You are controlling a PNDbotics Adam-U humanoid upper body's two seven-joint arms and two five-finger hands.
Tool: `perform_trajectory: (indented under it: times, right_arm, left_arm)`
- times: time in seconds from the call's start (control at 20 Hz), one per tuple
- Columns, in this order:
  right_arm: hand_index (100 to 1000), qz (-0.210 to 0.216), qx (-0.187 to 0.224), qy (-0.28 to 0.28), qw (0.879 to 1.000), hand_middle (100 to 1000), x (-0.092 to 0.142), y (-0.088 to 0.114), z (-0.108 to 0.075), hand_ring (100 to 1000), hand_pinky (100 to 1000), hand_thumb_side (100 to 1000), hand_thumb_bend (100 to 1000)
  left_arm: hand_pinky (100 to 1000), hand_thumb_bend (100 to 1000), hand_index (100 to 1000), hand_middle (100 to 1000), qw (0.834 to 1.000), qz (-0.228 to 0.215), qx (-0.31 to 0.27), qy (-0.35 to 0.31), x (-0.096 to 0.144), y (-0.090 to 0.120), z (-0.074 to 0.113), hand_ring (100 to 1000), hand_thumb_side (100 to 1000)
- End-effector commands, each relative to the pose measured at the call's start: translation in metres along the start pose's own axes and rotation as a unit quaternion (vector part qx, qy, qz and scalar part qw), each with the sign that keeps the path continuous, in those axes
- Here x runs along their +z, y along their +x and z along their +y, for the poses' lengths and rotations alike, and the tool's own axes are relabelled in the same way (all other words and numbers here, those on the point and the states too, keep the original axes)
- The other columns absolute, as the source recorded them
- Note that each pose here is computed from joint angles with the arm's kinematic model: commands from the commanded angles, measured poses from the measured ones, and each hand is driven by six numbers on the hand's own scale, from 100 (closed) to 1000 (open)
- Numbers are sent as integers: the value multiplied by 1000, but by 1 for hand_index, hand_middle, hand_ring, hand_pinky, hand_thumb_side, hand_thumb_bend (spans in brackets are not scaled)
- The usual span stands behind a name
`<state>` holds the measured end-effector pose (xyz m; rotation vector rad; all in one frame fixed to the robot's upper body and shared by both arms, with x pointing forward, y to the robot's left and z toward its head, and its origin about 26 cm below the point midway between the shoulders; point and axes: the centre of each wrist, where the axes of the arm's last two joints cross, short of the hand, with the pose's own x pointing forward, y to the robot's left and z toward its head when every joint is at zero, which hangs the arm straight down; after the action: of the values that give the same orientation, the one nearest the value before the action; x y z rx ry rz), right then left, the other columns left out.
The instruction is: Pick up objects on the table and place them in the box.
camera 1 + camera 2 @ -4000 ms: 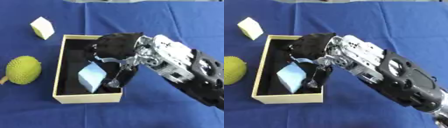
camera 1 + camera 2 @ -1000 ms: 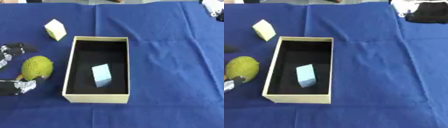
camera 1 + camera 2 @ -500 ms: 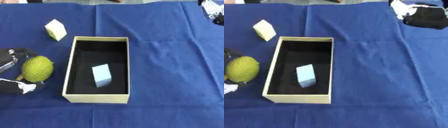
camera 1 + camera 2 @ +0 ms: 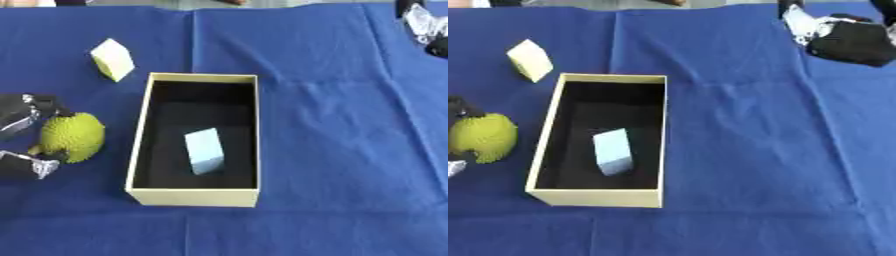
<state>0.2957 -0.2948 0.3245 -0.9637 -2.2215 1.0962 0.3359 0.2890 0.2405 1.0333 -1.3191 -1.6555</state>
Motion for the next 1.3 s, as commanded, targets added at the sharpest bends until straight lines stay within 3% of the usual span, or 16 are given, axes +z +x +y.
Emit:
perform_trajectory:
  times: [0.05,0.3,0.35,0.55,0.6,0.65,0.8,0.85,1.3]
  right_arm:
    - [785,-3,4,-10,1000,700,0,3,-8,729,867,574,100]
    - [783,4,-4,-10,1000,697,2,1,-6,726,867,595,100]
    - [782,6,-6,-10,1000,694,2,1,-6,723,867,615,100]
    - [781,14,-13,-11,1000,692,4,0,-4,720,867,630,100]
    - [778,15,-15,-12,1000,682,5,-1,-4,710,865,667,100]
    - [777,19,-19,-14,1000,681,6,-1,-3,709,865,669,100]
    - [778,25,-27,-17,999,678,7,-2,-2,706,865,668,100]
    - [777,26,-28,-18,999,677,7,-3,-2,704,865,675,100]
    - [777,32,-35,-21,999,671,10,-4,-2,698,864,706,100]
  left_arm:
    - [777,315,817,698,1000,3,-21,-4,5,0,16,734,100]
    - [725,291,772,623,999,4,-31,-21,7,2,24,664,100]
    - [680,244,742,574,999,6,-31,-13,9,4,28,613,100]
    - [657,254,733,554,999,13,-34,26,14,9,34,590,100]
    - [576,223,659,454,999,14,-34,33,15,10,36,497,100]
    - [558,221,639,436,998,12,-35,53,17,13,42,481,100]
    - [542,213,594,413,994,5,-44,101,26,21,52,462,100]
    - [534,248,578,406,992,3,-48,113,28,23,53,457,100]
    - [504,281,560,381,979,-34,-76,185,34,28,57,432,100]
